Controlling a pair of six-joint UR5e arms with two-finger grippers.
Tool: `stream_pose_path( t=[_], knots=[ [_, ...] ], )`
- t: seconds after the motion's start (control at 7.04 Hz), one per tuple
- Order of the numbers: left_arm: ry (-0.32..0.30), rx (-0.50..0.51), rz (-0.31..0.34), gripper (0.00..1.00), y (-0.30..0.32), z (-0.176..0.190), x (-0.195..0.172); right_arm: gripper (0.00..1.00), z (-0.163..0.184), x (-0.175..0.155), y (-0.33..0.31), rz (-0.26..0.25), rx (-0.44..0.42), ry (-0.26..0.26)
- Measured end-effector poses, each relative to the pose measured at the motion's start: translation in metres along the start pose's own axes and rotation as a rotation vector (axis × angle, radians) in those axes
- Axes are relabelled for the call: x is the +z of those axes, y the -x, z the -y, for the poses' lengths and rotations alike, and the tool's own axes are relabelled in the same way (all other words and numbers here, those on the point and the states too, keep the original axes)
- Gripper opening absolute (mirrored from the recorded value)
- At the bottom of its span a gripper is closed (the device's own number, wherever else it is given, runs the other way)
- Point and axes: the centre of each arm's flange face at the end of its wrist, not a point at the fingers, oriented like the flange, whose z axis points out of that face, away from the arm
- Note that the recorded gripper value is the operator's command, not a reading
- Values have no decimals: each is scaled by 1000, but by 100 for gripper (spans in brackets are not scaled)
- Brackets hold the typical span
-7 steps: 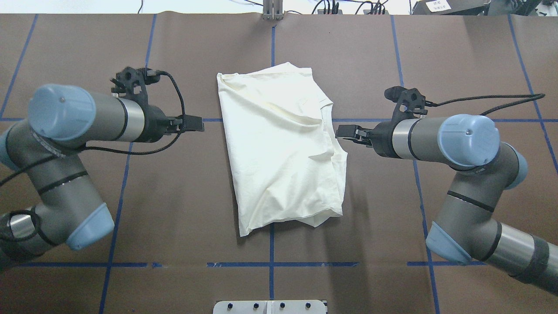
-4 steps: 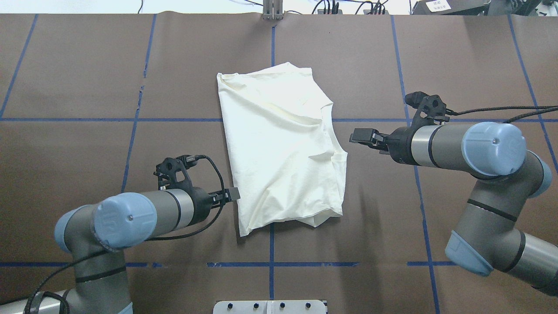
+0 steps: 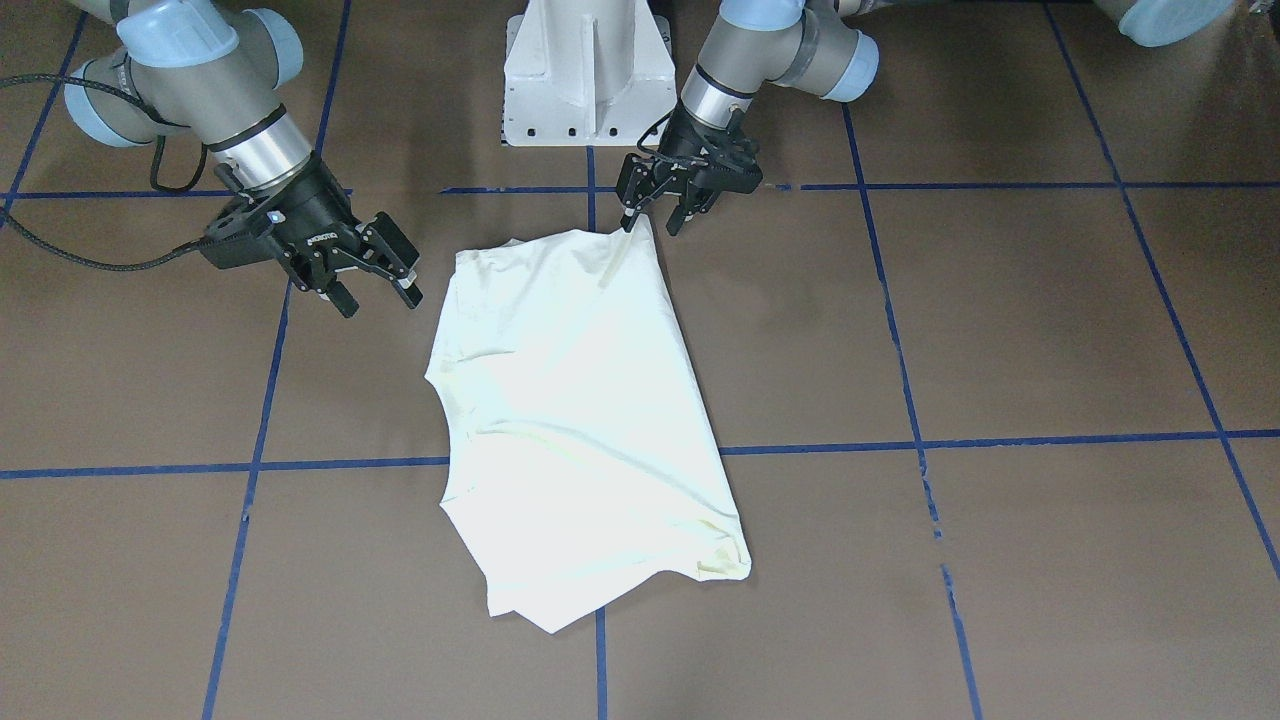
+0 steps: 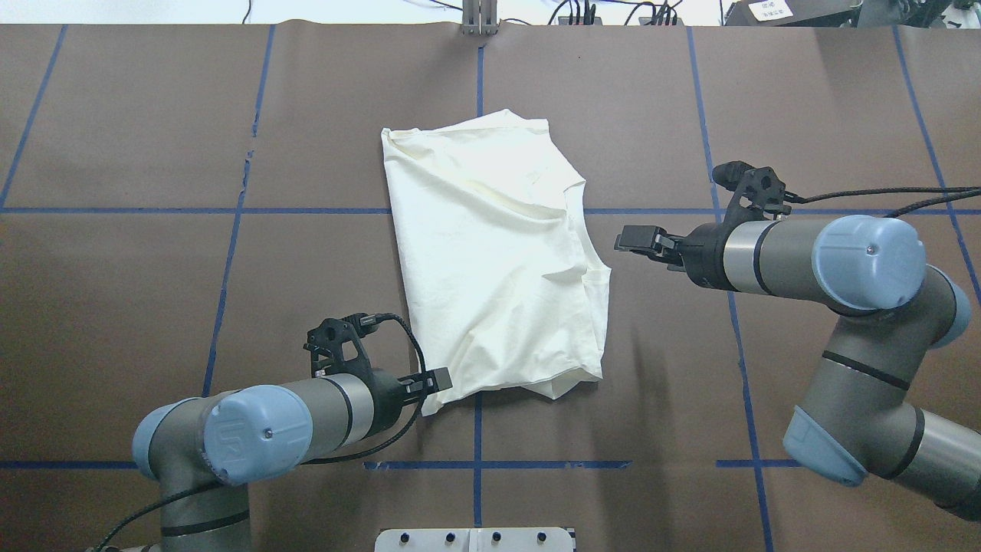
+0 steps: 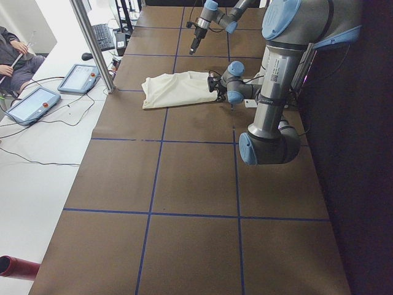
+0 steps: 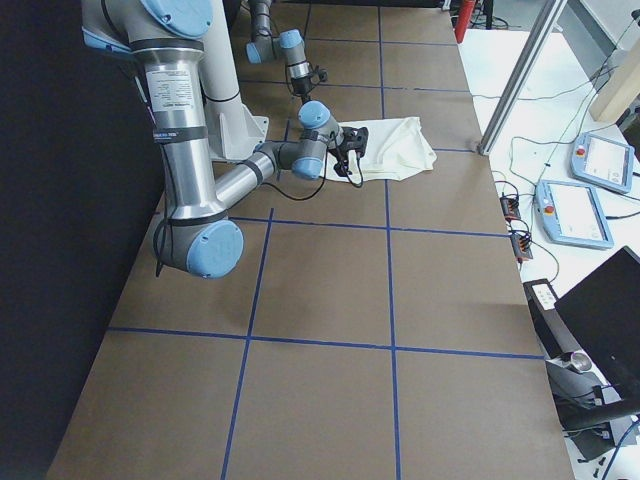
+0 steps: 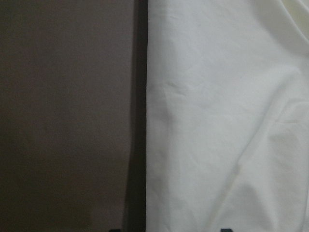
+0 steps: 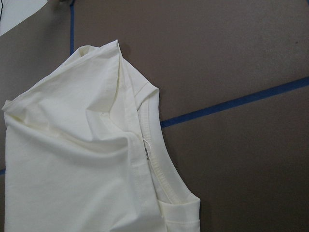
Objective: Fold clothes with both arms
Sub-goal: 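Lower the left gripper to the shirt corner nearest it and grasp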
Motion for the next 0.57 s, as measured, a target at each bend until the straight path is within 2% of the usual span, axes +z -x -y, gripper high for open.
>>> stream_pose_path(
  t=[0.57],
  knots=[
    [8,5,13,68,-2,-8,13,100,0,0,0,1,0,-2]
  ],
)
